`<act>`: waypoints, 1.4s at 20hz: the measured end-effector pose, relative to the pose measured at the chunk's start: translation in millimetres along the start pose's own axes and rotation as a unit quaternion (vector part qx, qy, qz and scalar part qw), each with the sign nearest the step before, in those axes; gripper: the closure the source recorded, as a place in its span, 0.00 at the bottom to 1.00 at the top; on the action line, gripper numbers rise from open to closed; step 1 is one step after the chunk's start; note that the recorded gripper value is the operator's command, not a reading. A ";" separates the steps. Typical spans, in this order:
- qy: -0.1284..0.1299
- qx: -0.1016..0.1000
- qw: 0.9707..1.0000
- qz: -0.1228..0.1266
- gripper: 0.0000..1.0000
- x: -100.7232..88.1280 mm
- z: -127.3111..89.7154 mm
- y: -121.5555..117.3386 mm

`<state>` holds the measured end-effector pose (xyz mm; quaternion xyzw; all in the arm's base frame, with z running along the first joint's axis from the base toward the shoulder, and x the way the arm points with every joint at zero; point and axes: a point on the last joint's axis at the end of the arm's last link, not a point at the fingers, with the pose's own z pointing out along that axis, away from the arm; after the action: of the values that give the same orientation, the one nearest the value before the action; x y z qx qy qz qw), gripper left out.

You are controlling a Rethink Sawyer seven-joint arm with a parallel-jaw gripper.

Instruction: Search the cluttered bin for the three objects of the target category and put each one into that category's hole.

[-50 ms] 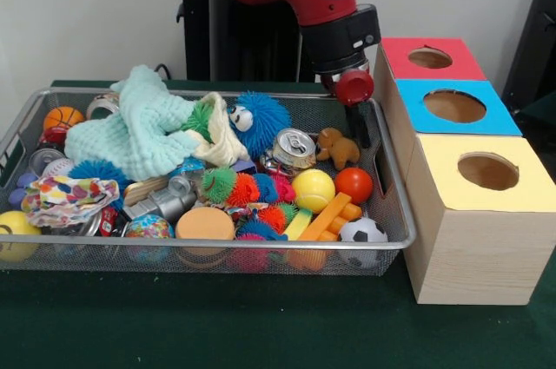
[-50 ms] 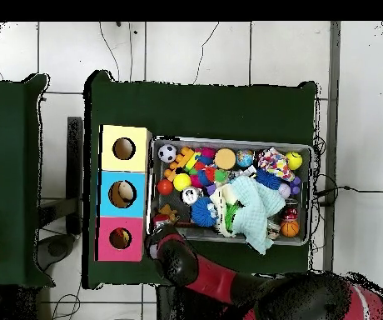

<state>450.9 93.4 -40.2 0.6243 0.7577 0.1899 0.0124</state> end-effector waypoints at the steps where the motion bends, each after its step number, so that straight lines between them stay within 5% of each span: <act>1: -0.009 0.000 1.000 -0.010 0.00 1.7 0.0 0.2; 6: -0.046 0.010 0.998 -0.041 0.00 7.8 1.9 2.0; 13: -0.065 0.018 0.996 -0.053 0.00 8.0 2.5 2.4; 28: -0.078 0.018 0.996 -0.032 0.00 -29.3 -8.3 -5.4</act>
<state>450.2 62.4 -40.6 0.6125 0.7774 0.1269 0.0663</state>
